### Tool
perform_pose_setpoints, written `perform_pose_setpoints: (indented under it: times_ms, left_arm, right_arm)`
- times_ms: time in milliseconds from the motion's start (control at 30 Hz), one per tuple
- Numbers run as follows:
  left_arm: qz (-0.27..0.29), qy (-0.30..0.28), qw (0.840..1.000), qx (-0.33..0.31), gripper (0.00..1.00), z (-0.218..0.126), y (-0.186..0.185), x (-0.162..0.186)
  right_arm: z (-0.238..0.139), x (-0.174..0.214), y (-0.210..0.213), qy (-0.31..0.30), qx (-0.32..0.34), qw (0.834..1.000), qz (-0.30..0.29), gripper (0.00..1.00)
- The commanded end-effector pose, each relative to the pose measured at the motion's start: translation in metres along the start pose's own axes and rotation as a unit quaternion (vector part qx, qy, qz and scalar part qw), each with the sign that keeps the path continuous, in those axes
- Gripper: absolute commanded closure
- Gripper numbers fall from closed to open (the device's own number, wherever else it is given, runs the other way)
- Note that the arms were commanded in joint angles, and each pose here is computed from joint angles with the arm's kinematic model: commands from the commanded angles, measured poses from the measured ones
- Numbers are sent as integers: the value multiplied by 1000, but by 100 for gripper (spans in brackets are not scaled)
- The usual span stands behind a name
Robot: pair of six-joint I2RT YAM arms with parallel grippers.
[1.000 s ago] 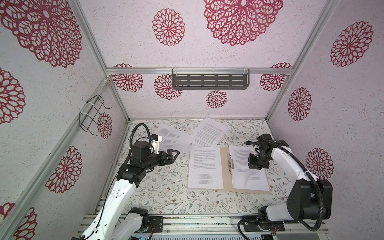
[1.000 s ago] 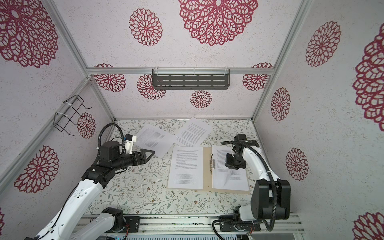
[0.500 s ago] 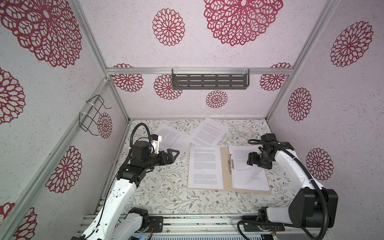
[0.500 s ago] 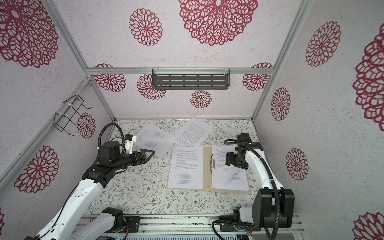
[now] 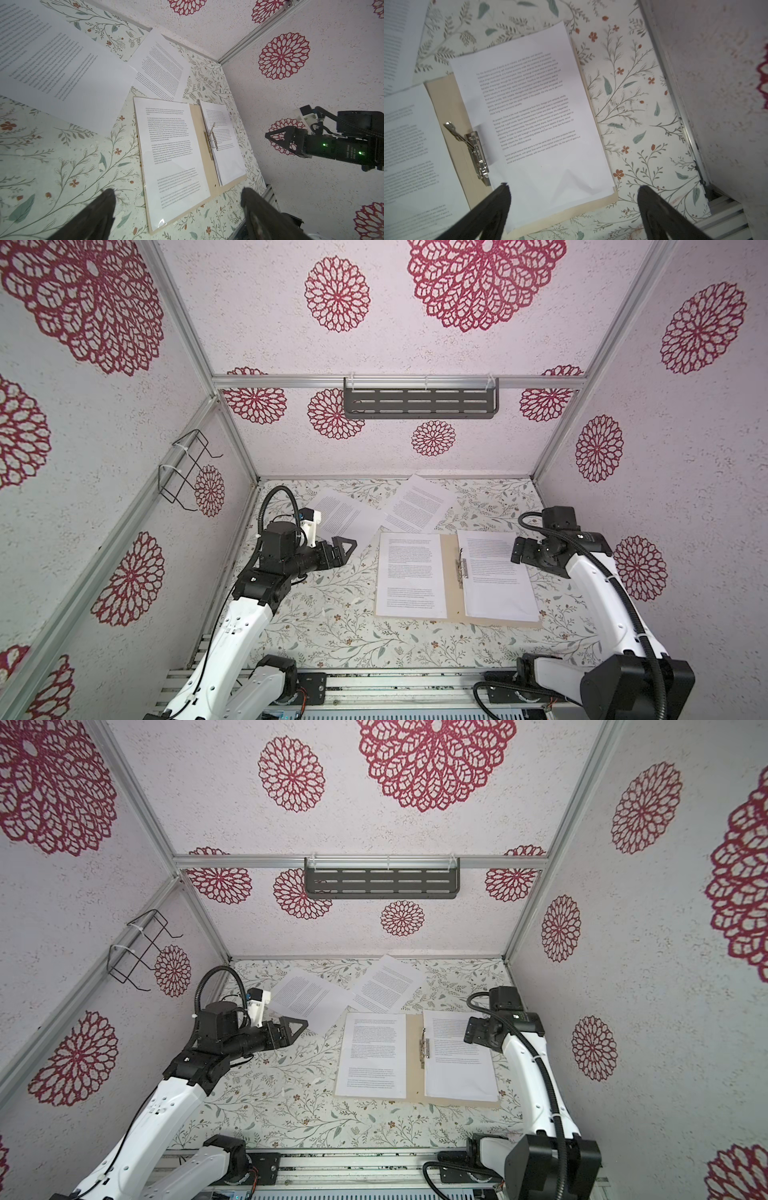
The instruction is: Put the files into the folder
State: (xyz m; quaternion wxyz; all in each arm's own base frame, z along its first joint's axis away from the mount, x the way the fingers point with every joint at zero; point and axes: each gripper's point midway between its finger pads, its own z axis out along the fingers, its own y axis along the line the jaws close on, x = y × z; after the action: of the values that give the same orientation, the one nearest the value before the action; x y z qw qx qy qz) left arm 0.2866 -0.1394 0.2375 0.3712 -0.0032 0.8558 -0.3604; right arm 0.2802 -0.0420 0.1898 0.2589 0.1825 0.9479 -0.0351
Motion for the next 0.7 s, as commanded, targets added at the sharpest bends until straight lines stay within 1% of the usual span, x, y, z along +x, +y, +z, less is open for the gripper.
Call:
perform_pose_setpoints:
  times_ms: [0,167,267,333,433,533,600,633,667]
  left_arm:
    - [6,-5,1000,-7,3,2,6,-3]
    - [3,-3,1000,-11,3,5,10,-2]
    - [-5,-2,1000,-13,3,8,12,-1]
    - [-18,-3,1000,-22,3,12,19,-1]
    - [-48,-1,998,-49,3,21,34,-4]
    - [-103,1,992,-67,3,37,53,-8]
    - [-119,14,988,-95,3,55,70,-12]
    - [-127,22,985,-113,3,63,80,-13]
    - [-139,36,982,-125,3,73,88,-14]
  right_arm:
    - [-13,-24,20,-58,-79,994,39,1]
    - [-9,-26,47,-65,-149,986,45,1]
    - [-2,-12,73,-56,-176,982,28,6]
    - [9,1,93,-37,-181,983,6,9]
    - [23,13,128,-20,-186,982,-38,16]
    - [33,18,158,-22,-200,977,-71,17]
    - [41,20,175,-16,-212,973,-92,17]
    - [46,21,178,-13,-204,974,-101,16]
    - [54,21,177,-7,-182,977,-110,16]
